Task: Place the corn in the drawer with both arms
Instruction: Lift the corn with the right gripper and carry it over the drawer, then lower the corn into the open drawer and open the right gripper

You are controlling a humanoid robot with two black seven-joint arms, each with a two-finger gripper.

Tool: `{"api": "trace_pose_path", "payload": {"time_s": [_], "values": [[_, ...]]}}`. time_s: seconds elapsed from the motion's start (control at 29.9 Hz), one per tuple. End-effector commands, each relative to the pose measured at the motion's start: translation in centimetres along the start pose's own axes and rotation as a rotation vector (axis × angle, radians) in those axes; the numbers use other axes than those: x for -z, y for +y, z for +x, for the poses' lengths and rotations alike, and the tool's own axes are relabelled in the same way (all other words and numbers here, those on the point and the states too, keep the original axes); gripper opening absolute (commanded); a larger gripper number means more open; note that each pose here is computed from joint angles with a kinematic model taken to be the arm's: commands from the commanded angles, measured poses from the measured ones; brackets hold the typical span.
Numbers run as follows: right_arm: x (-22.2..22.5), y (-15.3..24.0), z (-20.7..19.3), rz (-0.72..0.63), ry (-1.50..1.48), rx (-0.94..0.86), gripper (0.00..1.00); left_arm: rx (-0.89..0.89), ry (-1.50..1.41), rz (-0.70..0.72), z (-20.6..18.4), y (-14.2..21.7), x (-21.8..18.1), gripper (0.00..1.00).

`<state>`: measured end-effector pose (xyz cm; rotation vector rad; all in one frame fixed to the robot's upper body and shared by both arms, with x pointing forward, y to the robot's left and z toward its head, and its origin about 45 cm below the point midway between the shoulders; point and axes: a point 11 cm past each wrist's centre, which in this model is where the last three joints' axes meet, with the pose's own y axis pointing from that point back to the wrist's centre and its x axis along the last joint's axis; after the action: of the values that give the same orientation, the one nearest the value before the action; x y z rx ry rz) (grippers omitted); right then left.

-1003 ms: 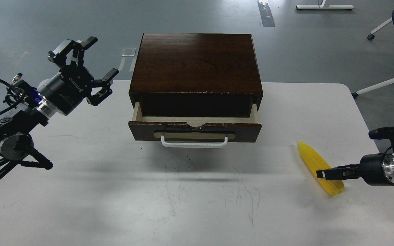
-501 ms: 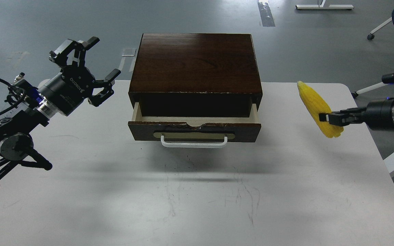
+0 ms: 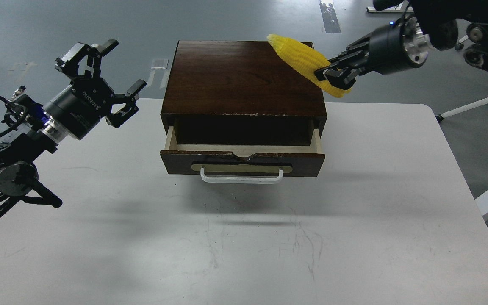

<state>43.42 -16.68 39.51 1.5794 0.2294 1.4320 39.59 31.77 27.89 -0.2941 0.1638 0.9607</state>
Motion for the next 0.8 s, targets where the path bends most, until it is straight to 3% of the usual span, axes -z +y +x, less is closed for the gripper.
{"api": "trace_pose_path", "payload": {"time_s": [0.0, 0.3, 0.6, 0.77], "values": [[2.9, -2.4, 2.3, 0.049, 0.139, -0.003, 0.12, -0.003, -0.006, -0.001, 0.1, 0.1, -0.2, 0.98], [7.4, -6.6, 3.0, 0.138, 0.4, -0.008, 0.12, -0.006, -0.021, 0.0, 0.5, 0.5, -0.9, 0.98], [8.8, -8.2, 2.0, 0.178, 0.493, 0.011, 0.12, -0.004, -0.025, -0.004, 0.5, 0.5, -1.2, 0.98], [8.6, -8.3, 1.5, 0.177, 0.488, 0.022, 0.17, -0.006, -0.028, -0.005, 0.5, 0.6, -1.3, 0.98]]}}
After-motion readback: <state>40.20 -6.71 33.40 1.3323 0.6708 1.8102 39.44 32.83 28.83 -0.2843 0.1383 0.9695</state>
